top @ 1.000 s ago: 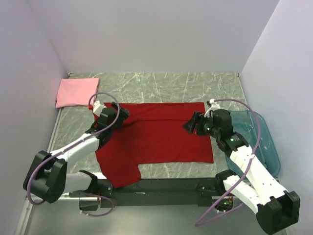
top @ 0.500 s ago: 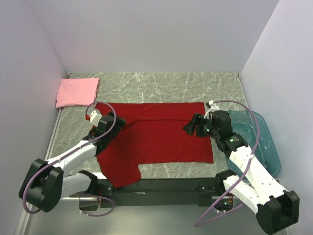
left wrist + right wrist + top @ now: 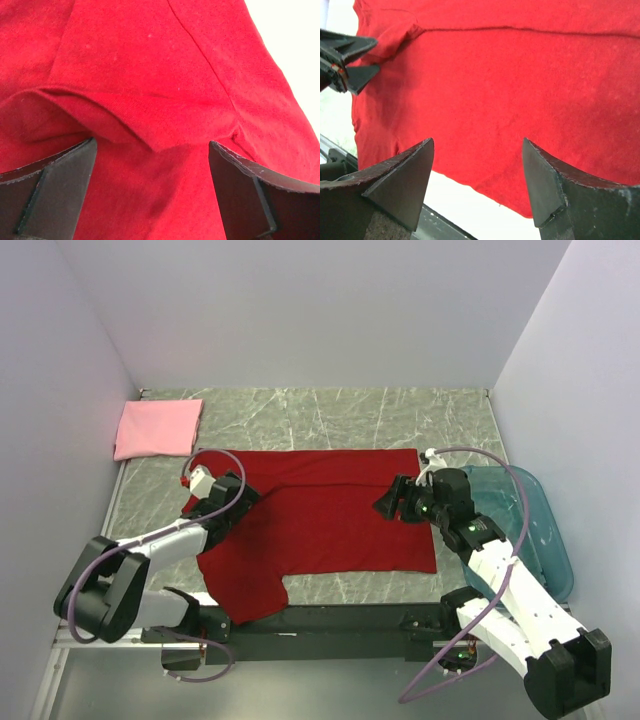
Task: Fold and stack the t-shirts
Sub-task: Fold the tshirt
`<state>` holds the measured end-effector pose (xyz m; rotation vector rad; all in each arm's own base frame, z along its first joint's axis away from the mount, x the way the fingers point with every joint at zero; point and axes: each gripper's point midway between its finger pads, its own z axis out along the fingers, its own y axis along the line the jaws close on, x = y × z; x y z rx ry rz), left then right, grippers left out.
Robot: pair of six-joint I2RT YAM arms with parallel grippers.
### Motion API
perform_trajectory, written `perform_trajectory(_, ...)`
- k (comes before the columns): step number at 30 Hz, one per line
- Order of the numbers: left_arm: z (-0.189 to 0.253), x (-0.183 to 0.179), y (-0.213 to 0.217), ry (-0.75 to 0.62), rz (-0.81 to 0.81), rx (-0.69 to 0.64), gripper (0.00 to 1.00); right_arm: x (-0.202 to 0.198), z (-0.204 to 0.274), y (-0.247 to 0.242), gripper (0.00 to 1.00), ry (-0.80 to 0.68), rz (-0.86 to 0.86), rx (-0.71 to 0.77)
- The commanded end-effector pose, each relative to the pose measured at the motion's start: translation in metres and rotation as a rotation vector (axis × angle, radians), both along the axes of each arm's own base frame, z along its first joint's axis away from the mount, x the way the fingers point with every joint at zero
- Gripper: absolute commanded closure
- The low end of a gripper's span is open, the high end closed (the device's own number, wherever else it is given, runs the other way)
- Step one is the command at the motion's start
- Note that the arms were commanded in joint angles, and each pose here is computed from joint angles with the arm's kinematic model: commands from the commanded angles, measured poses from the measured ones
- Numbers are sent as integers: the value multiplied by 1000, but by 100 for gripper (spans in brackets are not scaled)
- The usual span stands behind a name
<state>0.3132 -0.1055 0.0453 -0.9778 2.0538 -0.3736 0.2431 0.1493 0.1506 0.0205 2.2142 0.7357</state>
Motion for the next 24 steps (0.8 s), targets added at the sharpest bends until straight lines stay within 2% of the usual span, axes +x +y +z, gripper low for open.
perform_trajectory(1,13,19,-2,-76,6,19,1,0,4,3,23,-34,28,7)
perform_trajectory(12,29,34,-16,-114,-30,-13,7,1,2,5,23,-23,38,3)
perform_trajectory(24,32,42,-21,-122,-35,-19,6,2,-3,7,24,-10,44,8)
